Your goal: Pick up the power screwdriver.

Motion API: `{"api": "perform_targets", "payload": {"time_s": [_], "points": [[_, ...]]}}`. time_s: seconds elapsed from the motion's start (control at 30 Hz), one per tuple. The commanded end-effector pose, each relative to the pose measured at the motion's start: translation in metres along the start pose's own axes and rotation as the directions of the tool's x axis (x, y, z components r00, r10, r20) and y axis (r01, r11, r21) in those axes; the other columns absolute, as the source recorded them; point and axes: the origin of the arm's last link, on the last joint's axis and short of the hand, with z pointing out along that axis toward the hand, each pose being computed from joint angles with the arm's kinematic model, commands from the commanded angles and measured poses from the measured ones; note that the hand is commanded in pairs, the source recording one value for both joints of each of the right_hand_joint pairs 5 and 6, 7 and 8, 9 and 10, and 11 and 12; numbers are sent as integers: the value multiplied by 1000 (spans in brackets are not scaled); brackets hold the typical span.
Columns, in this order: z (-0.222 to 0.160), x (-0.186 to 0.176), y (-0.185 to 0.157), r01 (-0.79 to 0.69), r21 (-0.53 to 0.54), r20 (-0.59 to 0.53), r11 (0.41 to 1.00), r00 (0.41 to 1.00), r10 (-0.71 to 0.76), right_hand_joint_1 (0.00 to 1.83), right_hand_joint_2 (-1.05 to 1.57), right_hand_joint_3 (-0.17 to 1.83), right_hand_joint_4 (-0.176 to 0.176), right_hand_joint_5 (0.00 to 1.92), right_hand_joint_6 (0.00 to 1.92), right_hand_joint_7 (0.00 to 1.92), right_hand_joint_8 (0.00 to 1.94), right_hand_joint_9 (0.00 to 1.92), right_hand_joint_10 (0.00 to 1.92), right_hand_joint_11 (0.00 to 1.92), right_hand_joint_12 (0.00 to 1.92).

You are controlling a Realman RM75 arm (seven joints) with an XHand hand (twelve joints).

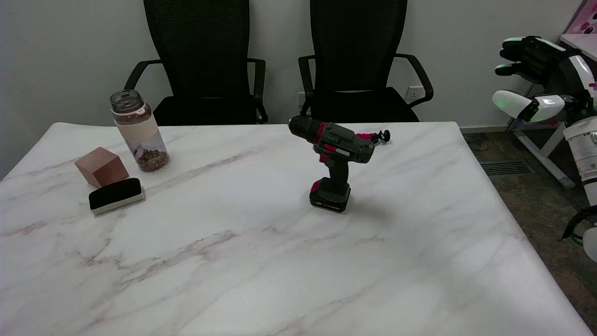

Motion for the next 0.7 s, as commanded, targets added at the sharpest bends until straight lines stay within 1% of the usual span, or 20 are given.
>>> {"api": "perform_targets", "payload": {"time_s": [0.03, 0.07, 0.17, 0.27, 0.47, 0.6, 0.7], "points": [[-27, -33, 11, -121, -76, 125, 990, 984, 130, 1010, -14, 984, 12, 605, 605, 605, 605, 485, 485, 697, 697], [-30, -40, 12, -139, -90, 139, 986, 979, 151, 1004, -37, 985, -4, 603, 603, 603, 603, 494, 494, 707, 707], [-38, -61, 14, -183, -130, 165, 974, 965, 203, 991, -67, 973, -29, 589, 589, 589, 589, 511, 511, 712, 712], [-44, -81, 16, -218, -176, 188, 960, 950, 250, 992, -83, 972, -30, 566, 566, 566, 566, 511, 511, 704, 704], [-56, -120, 17, -288, -243, 221, 926, 913, 342, 983, -113, 992, -54, 494, 494, 494, 494, 497, 497, 681, 681], [-67, -144, 20, -317, -296, 229, 901, 892, 390, 975, -146, 1017, -46, 458, 458, 458, 458, 481, 481, 660, 660], [-79, -162, 24, -362, -325, 192, 874, 879, 436, 962, -200, 1056, -29, 428, 428, 428, 428, 470, 470, 641, 641]]}}
